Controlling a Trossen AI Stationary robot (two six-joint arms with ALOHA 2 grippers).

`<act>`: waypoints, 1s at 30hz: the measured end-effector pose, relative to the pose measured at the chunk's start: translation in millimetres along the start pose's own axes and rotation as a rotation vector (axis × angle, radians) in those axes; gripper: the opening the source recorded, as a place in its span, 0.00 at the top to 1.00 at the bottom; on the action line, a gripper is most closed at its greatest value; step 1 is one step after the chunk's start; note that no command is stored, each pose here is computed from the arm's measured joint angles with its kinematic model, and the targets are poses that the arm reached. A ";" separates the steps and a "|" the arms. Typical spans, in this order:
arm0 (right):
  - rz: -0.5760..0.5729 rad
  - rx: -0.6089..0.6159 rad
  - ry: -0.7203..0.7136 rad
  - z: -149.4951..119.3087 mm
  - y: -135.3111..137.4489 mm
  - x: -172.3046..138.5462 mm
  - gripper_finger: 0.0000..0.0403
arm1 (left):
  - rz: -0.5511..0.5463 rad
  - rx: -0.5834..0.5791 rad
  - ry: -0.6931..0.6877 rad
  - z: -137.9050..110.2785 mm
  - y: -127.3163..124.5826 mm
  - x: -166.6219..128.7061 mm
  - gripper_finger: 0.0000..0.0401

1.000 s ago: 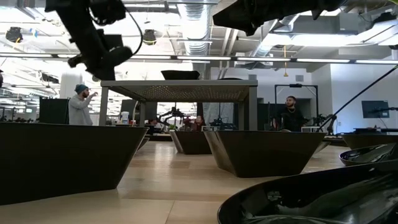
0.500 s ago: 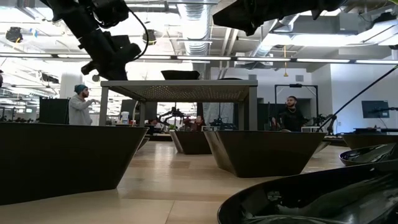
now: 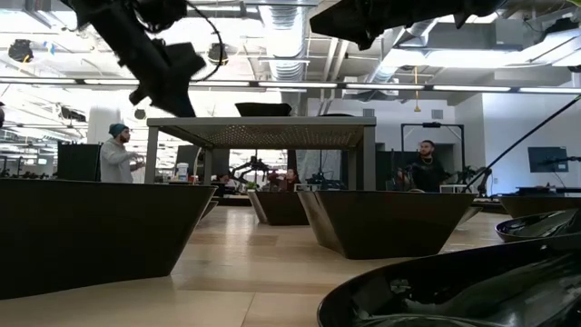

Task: Pick & Place Mini shaped plates
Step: Stack the black drop-shaped plate on top of the black drop-shaped plate on the shelf

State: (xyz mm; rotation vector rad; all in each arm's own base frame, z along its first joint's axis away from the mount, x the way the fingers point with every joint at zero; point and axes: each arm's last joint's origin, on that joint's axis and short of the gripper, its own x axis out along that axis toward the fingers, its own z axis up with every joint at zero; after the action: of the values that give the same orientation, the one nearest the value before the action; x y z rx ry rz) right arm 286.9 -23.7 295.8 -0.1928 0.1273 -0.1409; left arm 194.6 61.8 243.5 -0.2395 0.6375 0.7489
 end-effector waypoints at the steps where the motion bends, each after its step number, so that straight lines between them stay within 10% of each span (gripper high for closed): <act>1: 0.000 0.000 0.000 0.0 0.0 0.0 0.75 | -0.024 0.004 -0.022 2.8 -3.1 -6.0 0.99; 15: 0.014 0.021 0.003 0.2 3.4 -0.3 0.75 | -0.626 0.255 0.064 -51.9 -89.7 -71.0 0.97; 30: 0.050 0.045 0.033 -1.5 13.0 -1.2 0.75 | -0.618 0.338 0.454 -161.8 -156.4 -74.4 0.76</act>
State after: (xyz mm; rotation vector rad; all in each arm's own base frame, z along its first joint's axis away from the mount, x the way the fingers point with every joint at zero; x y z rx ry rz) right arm 287.1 -11.2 291.8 -0.1428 0.1613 -0.0967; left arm 189.2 -159.6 159.1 -0.2771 1.0420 -0.0210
